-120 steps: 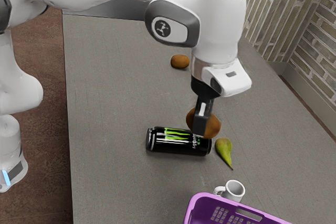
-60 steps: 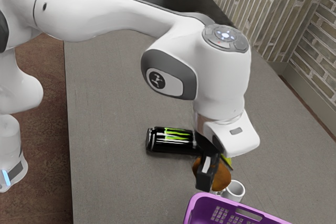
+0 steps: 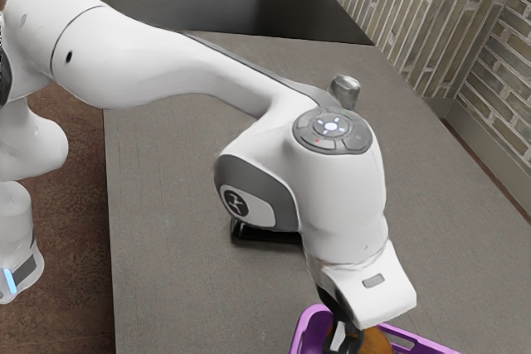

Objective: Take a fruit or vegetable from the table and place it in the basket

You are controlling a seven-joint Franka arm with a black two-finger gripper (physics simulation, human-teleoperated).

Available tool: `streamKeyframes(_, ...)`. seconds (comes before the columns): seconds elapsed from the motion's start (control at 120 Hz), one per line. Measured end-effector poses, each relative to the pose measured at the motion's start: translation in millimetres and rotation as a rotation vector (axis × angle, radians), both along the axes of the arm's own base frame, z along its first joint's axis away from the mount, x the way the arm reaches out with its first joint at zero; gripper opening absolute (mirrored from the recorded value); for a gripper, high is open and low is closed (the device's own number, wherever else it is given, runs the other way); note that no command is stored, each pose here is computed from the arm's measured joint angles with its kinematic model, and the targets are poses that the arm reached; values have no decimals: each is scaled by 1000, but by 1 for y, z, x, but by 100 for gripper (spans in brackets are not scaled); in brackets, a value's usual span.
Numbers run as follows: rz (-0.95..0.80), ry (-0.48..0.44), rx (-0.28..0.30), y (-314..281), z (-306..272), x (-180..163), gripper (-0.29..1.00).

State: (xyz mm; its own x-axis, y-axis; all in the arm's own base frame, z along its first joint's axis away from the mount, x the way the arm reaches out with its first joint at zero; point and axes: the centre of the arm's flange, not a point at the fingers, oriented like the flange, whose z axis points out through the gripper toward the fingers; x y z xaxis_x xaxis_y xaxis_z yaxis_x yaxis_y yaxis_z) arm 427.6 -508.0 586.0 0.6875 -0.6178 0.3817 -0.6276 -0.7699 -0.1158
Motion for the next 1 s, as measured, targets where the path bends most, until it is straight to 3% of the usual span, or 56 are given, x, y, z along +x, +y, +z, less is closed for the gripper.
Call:
streamKeyframes(0.258, 78, 7, -22, 27, -39, 55, 41)
streamKeyframes(0.633, 93, 60, -58, 34, -72, 81, 41)
streamKeyframes(1.0, 87, 71, -54, 24, -99, 90, 42)
